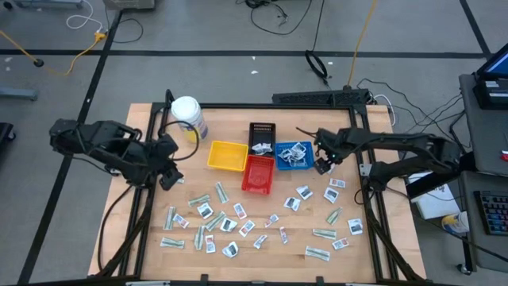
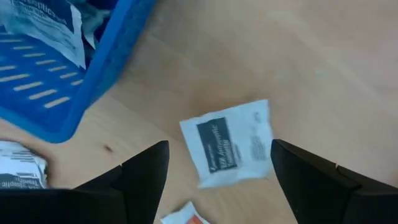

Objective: Pick & Place First Aid Supplies
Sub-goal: Put the towelette pack into the black bin

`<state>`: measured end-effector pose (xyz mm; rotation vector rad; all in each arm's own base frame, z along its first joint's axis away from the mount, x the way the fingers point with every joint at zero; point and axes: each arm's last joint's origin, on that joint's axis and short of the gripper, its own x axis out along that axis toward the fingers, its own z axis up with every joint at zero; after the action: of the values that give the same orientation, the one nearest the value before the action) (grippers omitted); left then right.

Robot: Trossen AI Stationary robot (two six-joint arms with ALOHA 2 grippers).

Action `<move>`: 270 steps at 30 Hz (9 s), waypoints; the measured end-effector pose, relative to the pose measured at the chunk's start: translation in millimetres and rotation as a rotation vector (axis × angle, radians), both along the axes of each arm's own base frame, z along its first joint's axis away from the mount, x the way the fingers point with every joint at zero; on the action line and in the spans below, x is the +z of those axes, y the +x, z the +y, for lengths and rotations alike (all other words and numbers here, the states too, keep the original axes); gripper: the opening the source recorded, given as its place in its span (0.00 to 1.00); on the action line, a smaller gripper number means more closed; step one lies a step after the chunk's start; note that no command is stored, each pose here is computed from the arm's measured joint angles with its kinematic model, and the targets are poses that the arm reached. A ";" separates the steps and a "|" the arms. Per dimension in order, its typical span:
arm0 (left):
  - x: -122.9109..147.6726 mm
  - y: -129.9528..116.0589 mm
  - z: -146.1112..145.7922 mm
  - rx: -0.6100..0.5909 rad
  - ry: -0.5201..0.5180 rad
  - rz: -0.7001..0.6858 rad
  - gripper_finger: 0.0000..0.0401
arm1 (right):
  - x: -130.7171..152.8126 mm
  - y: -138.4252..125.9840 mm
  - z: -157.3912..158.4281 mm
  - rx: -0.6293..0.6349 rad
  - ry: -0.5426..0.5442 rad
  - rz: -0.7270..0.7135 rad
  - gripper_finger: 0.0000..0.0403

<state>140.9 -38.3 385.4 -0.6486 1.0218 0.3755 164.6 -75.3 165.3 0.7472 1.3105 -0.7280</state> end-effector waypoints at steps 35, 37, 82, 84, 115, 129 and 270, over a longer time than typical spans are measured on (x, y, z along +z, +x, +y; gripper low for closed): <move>0.5 0.7 -1.4 -0.002 -0.007 -0.010 0.64 | 46.7 7.7 -3.1 0.018 0.082 0.136 0.01; 0.5 0.7 -1.4 -0.003 -0.007 -0.010 0.64 | 59.0 12.2 -5.5 0.022 0.071 0.107 0.01; 1.7 2.8 -1.7 -0.034 0.013 -0.037 0.64 | 74.8 247.8 -81.0 0.444 -0.035 -0.105 0.00; 1.7 2.8 -1.6 -0.031 0.018 -0.039 0.64 | 65.6 253.1 -81.5 0.459 -0.037 -0.103 0.00; 2.5 4.1 -1.9 -0.067 0.037 -0.055 0.64 | 89.9 230.6 -64.1 -0.040 -0.051 0.042 0.58; 7.5 11.1 -7.1 -0.111 -0.075 -0.129 0.64 | 104.1 216.4 3.0 -0.109 -0.062 0.252 0.57; -209.5 -35.5 0.0 -0.342 0.088 -1.148 0.64 | 106.6 221.8 -82.7 -0.244 0.106 -0.227 0.00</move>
<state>105.4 -38.3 175.9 -0.4754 0.0002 -0.2610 386.5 -157.9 271.9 1.0571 1.0683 -0.7467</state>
